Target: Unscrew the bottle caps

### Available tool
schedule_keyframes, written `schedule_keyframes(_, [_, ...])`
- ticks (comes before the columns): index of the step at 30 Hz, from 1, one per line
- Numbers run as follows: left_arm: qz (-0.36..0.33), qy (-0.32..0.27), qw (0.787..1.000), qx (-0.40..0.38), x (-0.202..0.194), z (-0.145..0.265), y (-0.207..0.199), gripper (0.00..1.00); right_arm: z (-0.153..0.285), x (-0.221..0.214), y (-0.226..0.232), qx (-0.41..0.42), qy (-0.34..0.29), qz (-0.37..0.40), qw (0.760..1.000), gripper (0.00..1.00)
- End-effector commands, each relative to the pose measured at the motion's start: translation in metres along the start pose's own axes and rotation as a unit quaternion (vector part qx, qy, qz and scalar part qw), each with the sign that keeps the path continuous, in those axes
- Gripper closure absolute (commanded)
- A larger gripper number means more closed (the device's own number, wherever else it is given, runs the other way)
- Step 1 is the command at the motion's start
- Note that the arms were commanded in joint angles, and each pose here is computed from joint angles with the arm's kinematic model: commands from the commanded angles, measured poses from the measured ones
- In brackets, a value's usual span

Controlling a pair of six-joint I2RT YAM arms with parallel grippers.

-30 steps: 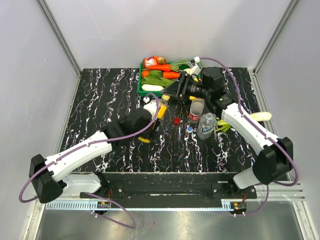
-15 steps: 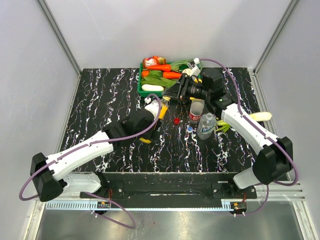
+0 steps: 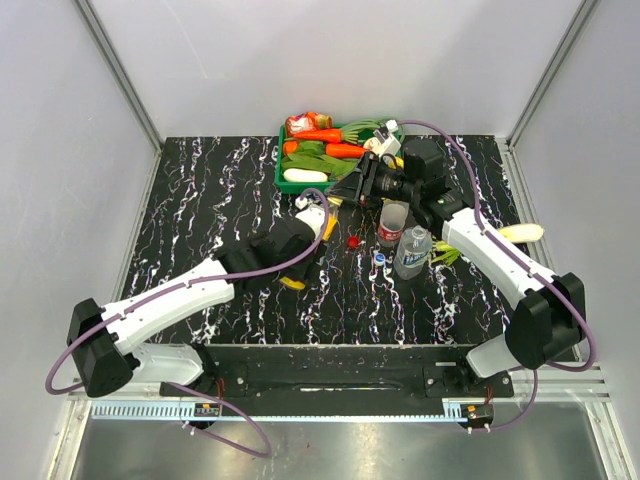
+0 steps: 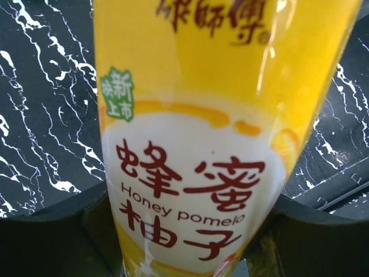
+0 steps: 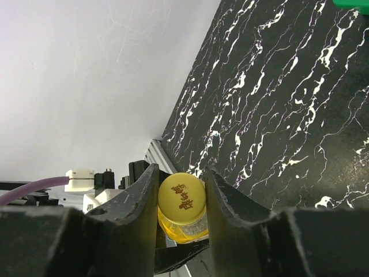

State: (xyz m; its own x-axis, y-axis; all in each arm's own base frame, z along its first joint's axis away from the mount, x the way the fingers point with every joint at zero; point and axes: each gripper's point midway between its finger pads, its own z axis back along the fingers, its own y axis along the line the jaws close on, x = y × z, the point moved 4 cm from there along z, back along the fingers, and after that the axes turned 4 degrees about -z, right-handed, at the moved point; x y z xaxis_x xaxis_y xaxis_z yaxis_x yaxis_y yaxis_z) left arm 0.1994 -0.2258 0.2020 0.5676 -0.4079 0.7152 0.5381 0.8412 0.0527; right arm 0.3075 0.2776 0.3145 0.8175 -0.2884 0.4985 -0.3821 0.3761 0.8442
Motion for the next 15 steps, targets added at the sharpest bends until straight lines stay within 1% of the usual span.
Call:
schedule_keyframes(1, [0.02,-0.036,0.998,-0.052,0.019,0.001,-0.015,0.67,0.012,-0.009,0.019,0.035,0.022,0.044,0.998,1.0])
schedule_keyframes(4, [0.037,-0.045,0.995,-0.078,0.022,0.004,-0.019,0.71,0.017,-0.01,0.027,0.055,0.022,0.066,0.996,1.0])
schedule_keyframes(7, [0.059,-0.054,0.989,-0.121,0.023,0.007,-0.024,0.75,0.023,-0.01,0.04,0.086,0.021,0.091,0.992,1.0])
schedule_keyframes(9, [0.072,-0.065,0.983,-0.154,0.025,0.012,-0.027,0.76,0.028,-0.011,0.048,0.104,0.024,0.108,0.988,1.0])
schedule_keyframes(12, [0.083,-0.084,0.97,-0.212,0.029,0.021,-0.032,0.76,0.034,-0.014,0.058,0.132,0.029,0.127,0.983,1.0])
schedule_keyframes(15, [0.086,-0.102,0.952,-0.276,0.033,0.033,-0.039,0.76,0.042,-0.018,0.067,0.163,0.03,0.146,0.975,1.0])
